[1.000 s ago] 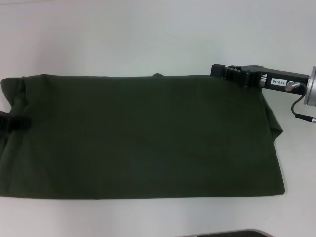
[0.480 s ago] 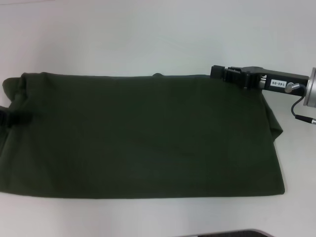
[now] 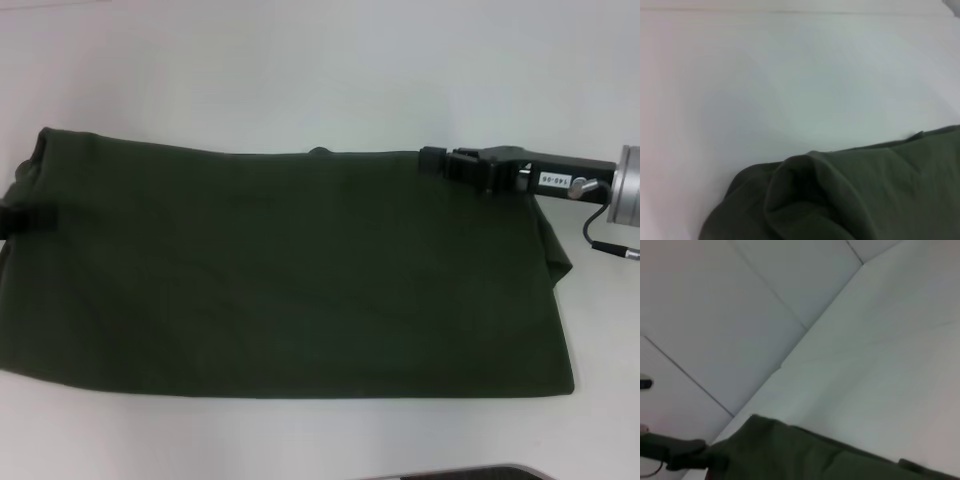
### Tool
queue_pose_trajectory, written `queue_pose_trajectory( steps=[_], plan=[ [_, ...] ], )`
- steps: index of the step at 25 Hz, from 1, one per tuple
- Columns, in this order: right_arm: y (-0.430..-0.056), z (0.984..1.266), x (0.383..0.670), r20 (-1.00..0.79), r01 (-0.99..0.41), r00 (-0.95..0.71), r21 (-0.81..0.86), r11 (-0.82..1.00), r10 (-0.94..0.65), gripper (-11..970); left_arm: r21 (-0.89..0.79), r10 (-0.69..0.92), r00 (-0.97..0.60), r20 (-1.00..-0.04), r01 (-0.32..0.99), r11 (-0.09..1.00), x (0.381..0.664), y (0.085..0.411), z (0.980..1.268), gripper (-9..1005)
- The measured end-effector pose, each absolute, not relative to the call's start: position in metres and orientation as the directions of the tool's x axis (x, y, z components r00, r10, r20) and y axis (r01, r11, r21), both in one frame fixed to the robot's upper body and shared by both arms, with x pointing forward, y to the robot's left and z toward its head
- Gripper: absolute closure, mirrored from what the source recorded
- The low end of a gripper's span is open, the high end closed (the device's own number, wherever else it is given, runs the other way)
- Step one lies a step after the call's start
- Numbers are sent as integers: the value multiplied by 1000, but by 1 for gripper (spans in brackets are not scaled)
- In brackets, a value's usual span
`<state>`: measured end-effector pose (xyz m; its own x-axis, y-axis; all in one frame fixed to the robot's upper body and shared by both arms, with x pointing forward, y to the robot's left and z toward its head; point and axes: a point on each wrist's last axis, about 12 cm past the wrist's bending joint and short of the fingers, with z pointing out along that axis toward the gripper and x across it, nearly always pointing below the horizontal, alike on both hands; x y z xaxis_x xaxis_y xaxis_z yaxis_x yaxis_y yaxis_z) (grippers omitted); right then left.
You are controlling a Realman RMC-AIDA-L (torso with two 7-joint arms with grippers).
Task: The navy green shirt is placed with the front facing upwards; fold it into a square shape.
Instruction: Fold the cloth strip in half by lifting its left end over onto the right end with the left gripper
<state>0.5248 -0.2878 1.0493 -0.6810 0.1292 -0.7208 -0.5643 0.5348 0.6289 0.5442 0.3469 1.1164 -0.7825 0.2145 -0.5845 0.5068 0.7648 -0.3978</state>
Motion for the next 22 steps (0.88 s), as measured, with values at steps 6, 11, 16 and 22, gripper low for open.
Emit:
queue_pose_trajectory(
  steps=[6,11,16,22],
  plan=[
    [-273,1046,527,-717,-590,-695,618,519,63,903,-413,165,-772,-614,492,766,541,357,1125,921],
    [-253,1041,533,-698,-606,-716,618,501,-5,905,-397,155,-763,-627,485,779,539,364,1131,921],
    [-233,1039,539,-691,-629,-720,610,482,-65,906,-385,158,-759,-632,484,786,540,369,1137,920],
    [-212,1043,548,-700,-662,-707,601,447,-105,908,-367,172,-752,-637,491,790,541,372,1144,919]
  ],
)
